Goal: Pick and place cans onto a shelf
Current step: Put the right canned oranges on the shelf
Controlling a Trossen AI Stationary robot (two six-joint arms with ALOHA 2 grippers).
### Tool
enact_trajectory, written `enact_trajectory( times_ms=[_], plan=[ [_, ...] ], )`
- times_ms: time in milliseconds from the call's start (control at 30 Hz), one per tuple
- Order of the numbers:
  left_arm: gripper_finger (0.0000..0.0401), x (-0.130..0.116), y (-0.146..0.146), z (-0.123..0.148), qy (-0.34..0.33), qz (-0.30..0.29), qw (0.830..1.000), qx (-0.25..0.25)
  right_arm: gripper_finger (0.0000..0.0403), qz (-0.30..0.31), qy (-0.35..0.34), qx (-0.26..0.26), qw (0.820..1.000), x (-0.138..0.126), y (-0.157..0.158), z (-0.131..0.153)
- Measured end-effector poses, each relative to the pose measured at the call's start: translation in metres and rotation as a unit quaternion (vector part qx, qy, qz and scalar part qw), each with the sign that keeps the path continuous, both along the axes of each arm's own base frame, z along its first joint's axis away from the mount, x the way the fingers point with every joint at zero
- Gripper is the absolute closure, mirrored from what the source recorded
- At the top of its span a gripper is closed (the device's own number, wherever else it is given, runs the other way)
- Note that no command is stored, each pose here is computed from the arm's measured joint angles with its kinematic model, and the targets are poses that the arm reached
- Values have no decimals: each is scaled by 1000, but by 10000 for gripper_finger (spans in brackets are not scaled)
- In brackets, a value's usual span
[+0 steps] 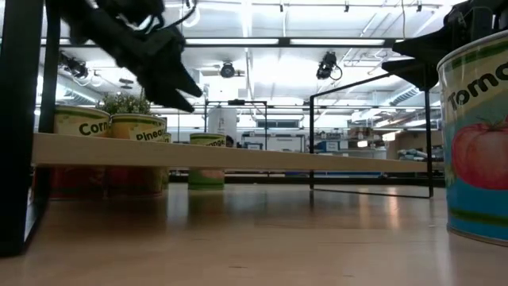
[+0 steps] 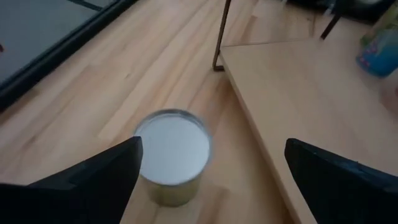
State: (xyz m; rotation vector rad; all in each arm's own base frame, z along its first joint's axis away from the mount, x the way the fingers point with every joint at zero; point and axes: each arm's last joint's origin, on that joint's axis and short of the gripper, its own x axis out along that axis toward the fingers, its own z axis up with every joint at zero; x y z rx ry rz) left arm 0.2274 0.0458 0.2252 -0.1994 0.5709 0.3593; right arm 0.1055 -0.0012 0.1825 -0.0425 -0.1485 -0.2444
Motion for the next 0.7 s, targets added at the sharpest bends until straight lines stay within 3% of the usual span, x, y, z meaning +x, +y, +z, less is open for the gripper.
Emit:
enact_trajectory(
  times_ms=[200,400,700],
  plan=[
    [1,27,9,1,102,-23,994,16,56,0,0,0,1000,0,0,0],
    [1,50,18,3,208,-19,978,-5,56,0,0,0,1000,0,0,0],
    [1,64,22,11,289,-17,957,2,56,0,0,0,1000,0,0,0]
  ],
)
